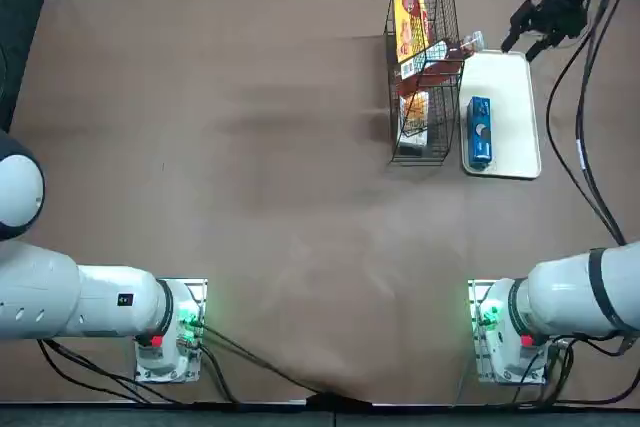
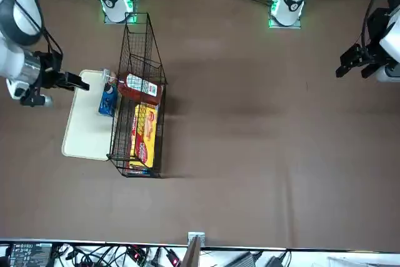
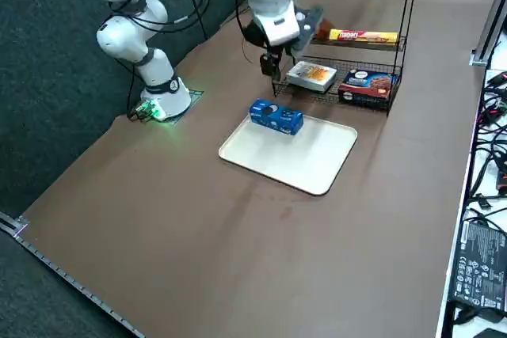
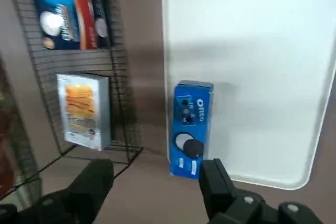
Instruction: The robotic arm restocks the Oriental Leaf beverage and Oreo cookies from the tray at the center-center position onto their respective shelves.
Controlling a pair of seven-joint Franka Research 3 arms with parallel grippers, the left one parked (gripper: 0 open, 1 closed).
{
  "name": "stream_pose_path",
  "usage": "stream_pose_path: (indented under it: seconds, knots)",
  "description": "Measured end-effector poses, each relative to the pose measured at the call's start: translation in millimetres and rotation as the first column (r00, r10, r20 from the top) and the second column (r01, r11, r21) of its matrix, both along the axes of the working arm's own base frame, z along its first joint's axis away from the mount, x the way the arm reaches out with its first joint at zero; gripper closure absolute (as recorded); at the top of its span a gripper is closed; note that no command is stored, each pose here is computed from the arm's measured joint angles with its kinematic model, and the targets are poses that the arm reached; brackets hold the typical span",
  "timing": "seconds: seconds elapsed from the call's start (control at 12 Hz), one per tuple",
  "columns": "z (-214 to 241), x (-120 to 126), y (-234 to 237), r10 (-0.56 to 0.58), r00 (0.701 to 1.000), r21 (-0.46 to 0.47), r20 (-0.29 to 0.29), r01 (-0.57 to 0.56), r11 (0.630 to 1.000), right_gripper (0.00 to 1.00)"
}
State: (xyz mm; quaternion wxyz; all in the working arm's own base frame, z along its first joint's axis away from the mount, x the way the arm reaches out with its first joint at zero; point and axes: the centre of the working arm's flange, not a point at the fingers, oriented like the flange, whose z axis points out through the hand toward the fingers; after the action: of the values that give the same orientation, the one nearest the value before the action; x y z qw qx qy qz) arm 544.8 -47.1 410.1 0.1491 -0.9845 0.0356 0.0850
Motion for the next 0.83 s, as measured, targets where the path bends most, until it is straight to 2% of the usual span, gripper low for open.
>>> stream_pose_path:
  seconds: [0.17,0.33,0.42,0.83]
  knots:
    - [-24,5,-2,-0.012,0.999,-0.012,-0.032,0.012,1.000,0.00]
    - [-46,7,-2,-0.036,0.999,-0.027,-0.035,0.035,0.999,0.00]
    - [-67,5,3,-0.044,0.999,-0.041,-0.026,0.043,0.998,0.00]
    - [-116,-16,46,-0.074,0.997,-0.089,-0.017,0.073,0.993,0.00]
